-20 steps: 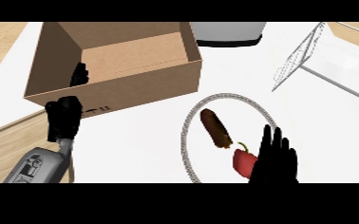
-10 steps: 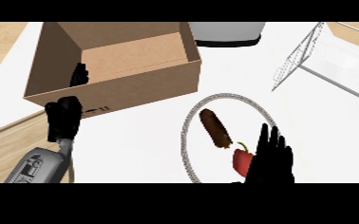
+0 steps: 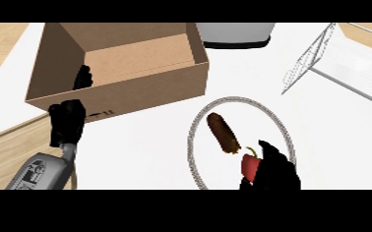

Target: Pick the bell pepper from the placemat and place it in the tiered shelf

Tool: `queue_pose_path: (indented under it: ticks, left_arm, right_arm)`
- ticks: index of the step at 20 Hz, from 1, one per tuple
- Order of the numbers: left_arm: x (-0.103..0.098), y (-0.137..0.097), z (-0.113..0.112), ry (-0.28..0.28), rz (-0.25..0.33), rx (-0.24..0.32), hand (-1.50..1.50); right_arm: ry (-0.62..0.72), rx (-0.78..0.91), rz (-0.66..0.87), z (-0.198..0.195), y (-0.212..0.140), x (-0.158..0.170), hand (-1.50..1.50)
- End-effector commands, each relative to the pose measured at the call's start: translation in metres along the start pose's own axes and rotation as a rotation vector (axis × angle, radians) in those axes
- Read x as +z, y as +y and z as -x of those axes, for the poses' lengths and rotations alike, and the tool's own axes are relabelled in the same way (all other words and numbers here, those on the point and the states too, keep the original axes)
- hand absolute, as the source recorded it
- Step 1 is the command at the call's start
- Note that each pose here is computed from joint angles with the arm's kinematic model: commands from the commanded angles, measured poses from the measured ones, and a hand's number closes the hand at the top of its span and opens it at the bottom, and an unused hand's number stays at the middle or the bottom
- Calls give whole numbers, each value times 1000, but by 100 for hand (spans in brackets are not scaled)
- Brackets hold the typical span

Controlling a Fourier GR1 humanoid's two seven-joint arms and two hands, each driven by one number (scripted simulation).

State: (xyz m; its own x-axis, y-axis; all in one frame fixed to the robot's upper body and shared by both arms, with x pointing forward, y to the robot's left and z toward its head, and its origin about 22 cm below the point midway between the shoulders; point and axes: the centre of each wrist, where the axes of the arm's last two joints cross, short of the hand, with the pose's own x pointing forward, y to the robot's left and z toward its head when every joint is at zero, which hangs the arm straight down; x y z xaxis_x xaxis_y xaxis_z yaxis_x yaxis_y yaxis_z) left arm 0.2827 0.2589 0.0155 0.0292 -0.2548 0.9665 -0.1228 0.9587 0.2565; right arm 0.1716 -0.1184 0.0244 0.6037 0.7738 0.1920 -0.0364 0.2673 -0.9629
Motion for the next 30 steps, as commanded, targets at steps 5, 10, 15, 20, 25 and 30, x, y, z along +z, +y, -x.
queue_pose_path:
  ticks: [5, 10, 15, 20, 25, 30]
  left_arm:
    - [9, -31, -14, -57, 210, 30, 0]
    - [3, -31, -9, -41, 197, 31, 0]
    - [0, -35, -20, -79, 221, 22, 0]
    - [3, -34, -13, -72, 227, 18, 0]
    - [0, -35, -14, -62, 190, 32, 0]
    - [7, -34, -8, -49, 213, 22, 0]
  right_arm:
    - [81, 73, 26, -4, 10, -4, 150]
    - [61, 38, 32, -7, 12, 1, 150]
    - [48, -173, -108, -51, -31, -52, 150]
    - [16, -306, -47, -85, -43, -53, 150]
    - [-84, -582, 118, -95, -83, -49, 150]
    - [-88, -615, 256, -114, -120, -37, 150]
